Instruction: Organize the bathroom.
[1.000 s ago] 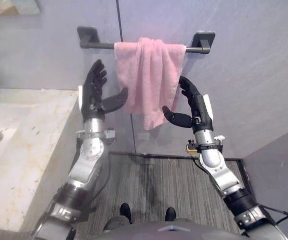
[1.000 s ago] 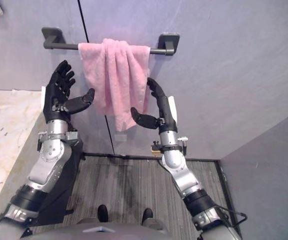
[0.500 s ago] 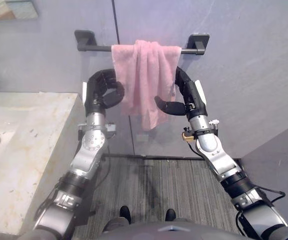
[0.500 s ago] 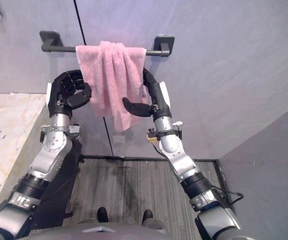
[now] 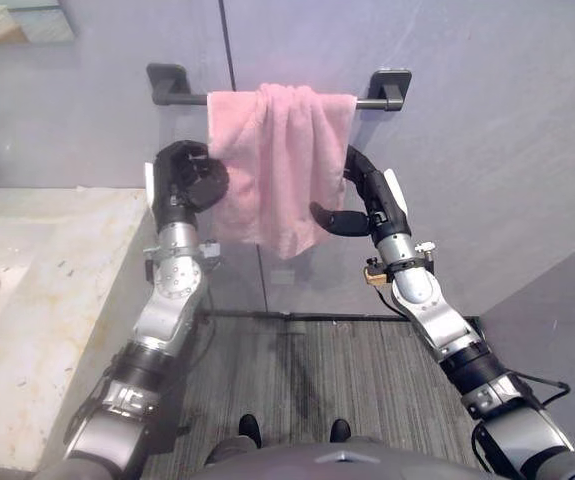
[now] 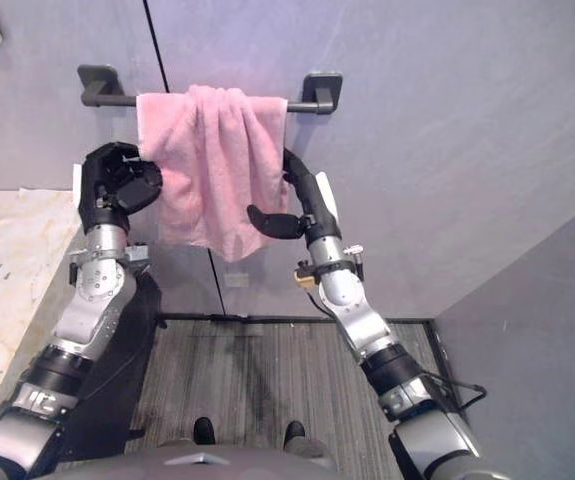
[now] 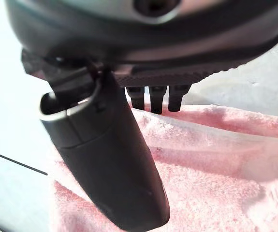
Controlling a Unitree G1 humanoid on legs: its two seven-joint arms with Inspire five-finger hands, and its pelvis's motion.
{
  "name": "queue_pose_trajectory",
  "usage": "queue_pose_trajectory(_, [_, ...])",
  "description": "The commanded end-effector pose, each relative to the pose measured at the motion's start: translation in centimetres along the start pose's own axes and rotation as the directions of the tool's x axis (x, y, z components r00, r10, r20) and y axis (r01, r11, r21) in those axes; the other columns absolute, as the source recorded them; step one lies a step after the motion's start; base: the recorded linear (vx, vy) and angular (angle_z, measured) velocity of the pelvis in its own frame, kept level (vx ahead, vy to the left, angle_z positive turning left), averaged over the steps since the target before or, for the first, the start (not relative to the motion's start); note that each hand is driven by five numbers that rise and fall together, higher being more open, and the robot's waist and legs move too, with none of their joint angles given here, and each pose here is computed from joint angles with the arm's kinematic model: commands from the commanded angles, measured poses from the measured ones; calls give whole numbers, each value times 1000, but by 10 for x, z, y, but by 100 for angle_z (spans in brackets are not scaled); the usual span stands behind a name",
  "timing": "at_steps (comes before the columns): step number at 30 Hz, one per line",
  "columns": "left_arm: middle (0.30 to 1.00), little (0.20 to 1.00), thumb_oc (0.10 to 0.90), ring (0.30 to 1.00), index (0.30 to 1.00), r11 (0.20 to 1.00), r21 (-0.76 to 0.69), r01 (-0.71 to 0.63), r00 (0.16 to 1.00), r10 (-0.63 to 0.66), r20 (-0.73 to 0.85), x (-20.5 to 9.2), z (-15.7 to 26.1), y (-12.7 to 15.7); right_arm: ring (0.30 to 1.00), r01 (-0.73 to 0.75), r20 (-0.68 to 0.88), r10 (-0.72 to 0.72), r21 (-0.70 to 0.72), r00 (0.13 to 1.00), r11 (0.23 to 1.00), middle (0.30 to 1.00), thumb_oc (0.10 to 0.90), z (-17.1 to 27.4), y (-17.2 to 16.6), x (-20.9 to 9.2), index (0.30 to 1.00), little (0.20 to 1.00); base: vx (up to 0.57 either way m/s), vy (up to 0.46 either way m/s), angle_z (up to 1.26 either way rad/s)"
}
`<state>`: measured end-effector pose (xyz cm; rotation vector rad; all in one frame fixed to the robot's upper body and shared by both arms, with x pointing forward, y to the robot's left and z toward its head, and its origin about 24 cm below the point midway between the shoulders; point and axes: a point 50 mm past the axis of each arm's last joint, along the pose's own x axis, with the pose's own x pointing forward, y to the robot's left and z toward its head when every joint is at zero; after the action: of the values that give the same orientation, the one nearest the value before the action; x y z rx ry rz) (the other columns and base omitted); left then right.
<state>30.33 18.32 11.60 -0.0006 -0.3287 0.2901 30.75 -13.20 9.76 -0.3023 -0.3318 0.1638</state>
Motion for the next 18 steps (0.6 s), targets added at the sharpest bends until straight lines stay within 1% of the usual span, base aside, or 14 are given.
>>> queue_pose_trajectory(1, [300,300,400,300,300,1000,-25,-15,977,20,212,31,37,-8,900,17,204,-38,107,978,994,900,800,49,2,37,900,900,0,0,0])
queue_pose_trajectory(10, [300,300,400,300,300,1000,-22,18,983,-14,183,27,31,-14,900,-24,222,-3,118,975,993,900,800,64,7,51,900,900,11,-2,2])
queue_pose_trajectory(14, [300,300,400,300,300,999,-22,41,985,-37,168,29,30,-19,900,-95,228,65,122,971,988,900,800,74,14,61,900,900,11,-1,2])
queue_pose_trajectory(16, [300,300,400,300,300,999,-22,43,985,-39,167,29,30,-19,900,-104,227,74,123,971,987,900,800,76,15,62,900,900,0,0,0])
queue_pose_trajectory(17, [300,300,400,300,300,999,-23,46,986,-41,165,30,30,-19,300,-113,227,81,133,971,985,300,400,78,15,65,300,300,0,0,0])
queue_pose_trajectory(18, [300,300,400,300,300,999,-25,46,986,-42,162,30,29,-20,300,-111,226,78,138,971,984,300,400,78,15,65,300,300,0,0,0])
